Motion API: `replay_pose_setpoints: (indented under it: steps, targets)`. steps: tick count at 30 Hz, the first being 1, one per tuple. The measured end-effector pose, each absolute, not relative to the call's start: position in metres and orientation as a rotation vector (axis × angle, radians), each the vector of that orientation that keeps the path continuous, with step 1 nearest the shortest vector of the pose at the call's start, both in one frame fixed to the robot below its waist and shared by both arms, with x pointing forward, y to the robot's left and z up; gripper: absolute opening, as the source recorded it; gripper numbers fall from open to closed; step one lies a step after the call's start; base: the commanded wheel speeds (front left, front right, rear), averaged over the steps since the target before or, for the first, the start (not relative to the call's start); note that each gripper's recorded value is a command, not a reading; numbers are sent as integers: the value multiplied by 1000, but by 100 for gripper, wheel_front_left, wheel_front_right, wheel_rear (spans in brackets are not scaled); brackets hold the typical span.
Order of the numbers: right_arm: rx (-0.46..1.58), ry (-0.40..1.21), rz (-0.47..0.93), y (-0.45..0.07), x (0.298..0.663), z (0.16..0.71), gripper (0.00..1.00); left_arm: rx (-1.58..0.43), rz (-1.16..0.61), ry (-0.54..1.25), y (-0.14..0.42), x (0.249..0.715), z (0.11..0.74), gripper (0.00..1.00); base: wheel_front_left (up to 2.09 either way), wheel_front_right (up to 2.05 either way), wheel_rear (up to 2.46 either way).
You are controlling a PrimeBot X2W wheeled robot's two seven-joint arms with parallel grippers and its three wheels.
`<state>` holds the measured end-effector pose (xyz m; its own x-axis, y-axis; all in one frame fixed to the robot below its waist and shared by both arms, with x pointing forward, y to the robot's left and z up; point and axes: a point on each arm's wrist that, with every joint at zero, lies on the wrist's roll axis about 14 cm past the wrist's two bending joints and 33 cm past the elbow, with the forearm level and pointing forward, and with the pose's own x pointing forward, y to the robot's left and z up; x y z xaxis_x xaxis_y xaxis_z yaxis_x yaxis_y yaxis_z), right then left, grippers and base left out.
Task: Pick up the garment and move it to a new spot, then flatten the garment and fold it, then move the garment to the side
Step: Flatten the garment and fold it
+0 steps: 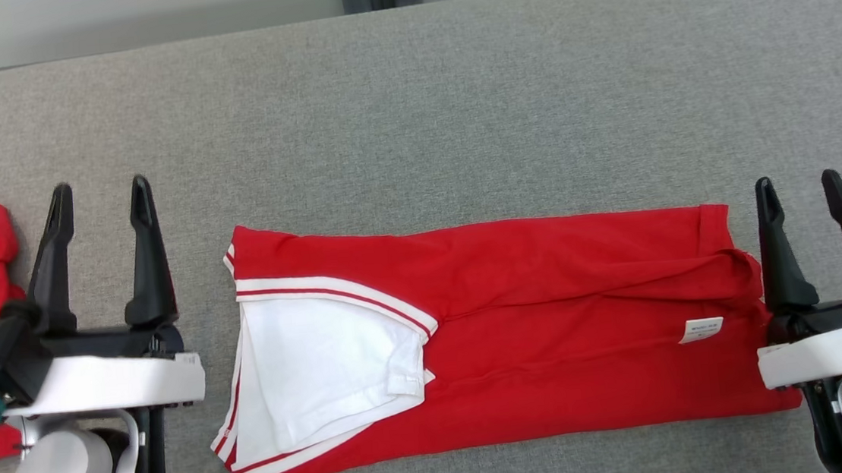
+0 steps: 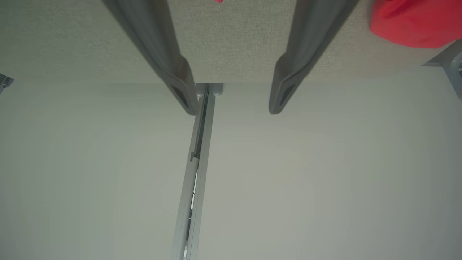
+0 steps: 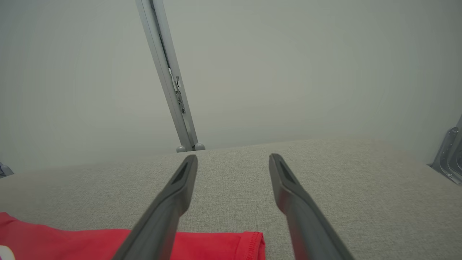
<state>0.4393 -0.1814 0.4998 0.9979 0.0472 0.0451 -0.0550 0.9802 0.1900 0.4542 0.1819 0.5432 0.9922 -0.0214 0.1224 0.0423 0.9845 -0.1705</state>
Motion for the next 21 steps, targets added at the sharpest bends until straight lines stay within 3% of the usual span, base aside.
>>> replay_pose_setpoints:
  steps: [21]
  targets:
    - [203,18,62,-174,430,480,100,-139,-31,-62,190,429,509,100,0,0,0]
